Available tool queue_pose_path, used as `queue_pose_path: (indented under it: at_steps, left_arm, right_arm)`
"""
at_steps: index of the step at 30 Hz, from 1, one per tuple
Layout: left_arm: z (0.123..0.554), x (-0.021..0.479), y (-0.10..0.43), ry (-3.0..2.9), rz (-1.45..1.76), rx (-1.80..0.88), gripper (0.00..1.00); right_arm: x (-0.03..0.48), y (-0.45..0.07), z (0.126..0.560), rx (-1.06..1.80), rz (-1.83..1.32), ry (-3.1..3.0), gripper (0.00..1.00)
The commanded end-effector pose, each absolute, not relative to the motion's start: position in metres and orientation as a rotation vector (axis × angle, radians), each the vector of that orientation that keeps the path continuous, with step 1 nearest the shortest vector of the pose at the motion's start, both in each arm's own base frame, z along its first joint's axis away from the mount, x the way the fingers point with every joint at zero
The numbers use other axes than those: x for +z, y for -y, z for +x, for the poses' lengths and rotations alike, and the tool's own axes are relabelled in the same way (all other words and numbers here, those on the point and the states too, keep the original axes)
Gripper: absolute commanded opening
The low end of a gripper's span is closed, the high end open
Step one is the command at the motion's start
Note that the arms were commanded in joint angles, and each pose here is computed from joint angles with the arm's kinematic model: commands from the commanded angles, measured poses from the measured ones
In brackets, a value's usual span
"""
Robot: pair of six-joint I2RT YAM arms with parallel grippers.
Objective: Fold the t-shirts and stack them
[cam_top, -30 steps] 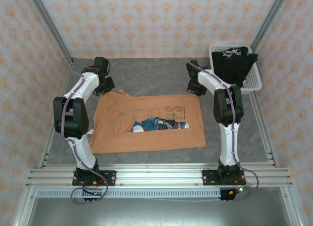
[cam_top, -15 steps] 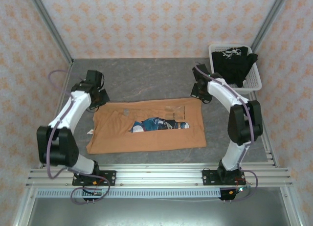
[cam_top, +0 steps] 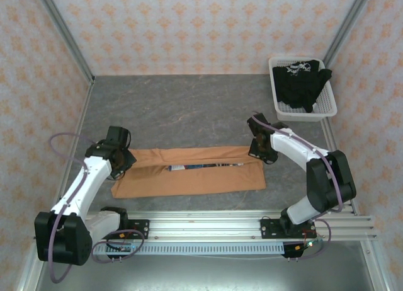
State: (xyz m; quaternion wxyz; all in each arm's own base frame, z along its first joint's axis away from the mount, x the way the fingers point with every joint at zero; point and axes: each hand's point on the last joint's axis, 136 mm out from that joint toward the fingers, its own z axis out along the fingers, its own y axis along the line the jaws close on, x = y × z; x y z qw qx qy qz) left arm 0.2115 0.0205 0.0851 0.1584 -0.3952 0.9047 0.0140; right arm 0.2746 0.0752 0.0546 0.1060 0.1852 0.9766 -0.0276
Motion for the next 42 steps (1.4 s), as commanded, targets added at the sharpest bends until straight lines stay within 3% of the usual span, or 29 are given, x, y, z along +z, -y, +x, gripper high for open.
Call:
queue_pose_path:
  at_steps: [1, 11, 15, 17, 18, 21, 25, 32, 42]
  left_arm:
    - [0.192, 0.073, -0.025, -2.582, -1.241, 0.1, 0.0]
    - [0.18, 0.073, -0.025, -2.571, -1.278, 0.103, 0.0]
    - [0.174, 0.074, -0.027, -2.575, -1.289, 0.129, 0.0]
    - [0.17, 0.078, -0.029, -2.565, -1.303, 0.141, 0.1]
    - [0.169, 0.081, -0.03, -2.556, -1.309, 0.143, 0.2]
    - [0.172, 0.094, -0.03, -2.512, -1.316, 0.119, 0.43]
    - [0.2, 0.11, -0.021, -2.446, -1.299, -0.014, 0.46]
    - [0.262, 0.109, -0.001, -2.49, -1.26, -0.142, 0.48]
    - [0.309, 0.08, 0.039, -2.701, -1.055, -0.19, 0.51]
  right_arm:
    - [0.062, -0.068, 0.274, -0.117, 0.575, -2.835, 0.0]
    - [0.063, -0.069, 0.269, -0.098, 0.588, -2.845, 0.0]
    - [0.07, -0.062, 0.254, -0.105, 0.636, -2.833, 0.11]
    - [0.072, -0.057, 0.243, -0.116, 0.674, -2.831, 0.21]
    - [0.073, -0.054, 0.237, -0.129, 0.695, -2.83, 0.26]
    - [0.079, -0.05, 0.232, -0.125, 0.735, -2.8, 0.31]
    - [0.088, -0.061, 0.247, -0.02, 0.763, -2.749, 0.31]
    - [0.084, -0.1, 0.285, 0.129, 0.716, -2.771, 0.21]
    - [0.049, -0.124, 0.3, 0.16, 0.696, -2.868, 0.24]
